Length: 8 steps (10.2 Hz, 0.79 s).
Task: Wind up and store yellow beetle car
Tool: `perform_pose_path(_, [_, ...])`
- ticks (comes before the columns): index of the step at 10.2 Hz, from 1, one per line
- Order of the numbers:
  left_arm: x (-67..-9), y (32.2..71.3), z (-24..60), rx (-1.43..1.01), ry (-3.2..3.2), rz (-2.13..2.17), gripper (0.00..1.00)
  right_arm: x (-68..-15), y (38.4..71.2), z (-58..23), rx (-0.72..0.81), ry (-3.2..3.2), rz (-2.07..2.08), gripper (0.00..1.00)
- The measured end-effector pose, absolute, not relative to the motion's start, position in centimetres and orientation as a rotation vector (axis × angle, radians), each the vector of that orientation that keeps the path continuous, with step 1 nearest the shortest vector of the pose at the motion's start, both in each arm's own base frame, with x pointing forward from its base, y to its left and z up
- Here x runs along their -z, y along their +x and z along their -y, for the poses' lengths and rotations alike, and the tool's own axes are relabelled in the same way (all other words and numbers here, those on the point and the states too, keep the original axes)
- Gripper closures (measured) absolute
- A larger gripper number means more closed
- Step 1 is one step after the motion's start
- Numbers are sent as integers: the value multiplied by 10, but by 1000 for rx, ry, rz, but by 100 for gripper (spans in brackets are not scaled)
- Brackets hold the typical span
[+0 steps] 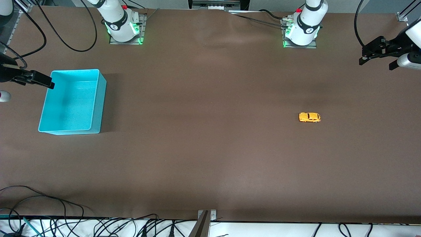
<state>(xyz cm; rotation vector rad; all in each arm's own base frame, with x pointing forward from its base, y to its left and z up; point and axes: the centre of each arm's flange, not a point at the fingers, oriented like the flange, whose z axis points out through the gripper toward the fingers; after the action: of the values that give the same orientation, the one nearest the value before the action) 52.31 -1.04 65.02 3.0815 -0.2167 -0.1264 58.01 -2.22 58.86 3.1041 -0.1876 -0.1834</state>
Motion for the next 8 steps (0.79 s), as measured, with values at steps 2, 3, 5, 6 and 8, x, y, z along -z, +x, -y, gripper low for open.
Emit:
perform_pose_path(2, [-650, 523, 13, 128, 3081, 225, 0, -589, 580, 22, 184, 3104, 188, 0])
perform_pose_path(3, [-650, 523, 14, 128, 3081, 227, 0, -589, 580, 22, 184, 3104, 188, 0])
perform_pose_path(5, [-650, 523, 14, 128, 3081, 227, 0, -588, 580, 22, 186, 3105, 188, 0])
perform_pose_path(6, [-650, 523, 13, 128, 3081, 225, 0, -588, 580, 22, 188, 3105, 188, 0])
perform_pose_path(8, [-650, 523, 12, 128, 3081, 222, 0, -588, 579, 22, 195, 3104, 188, 0])
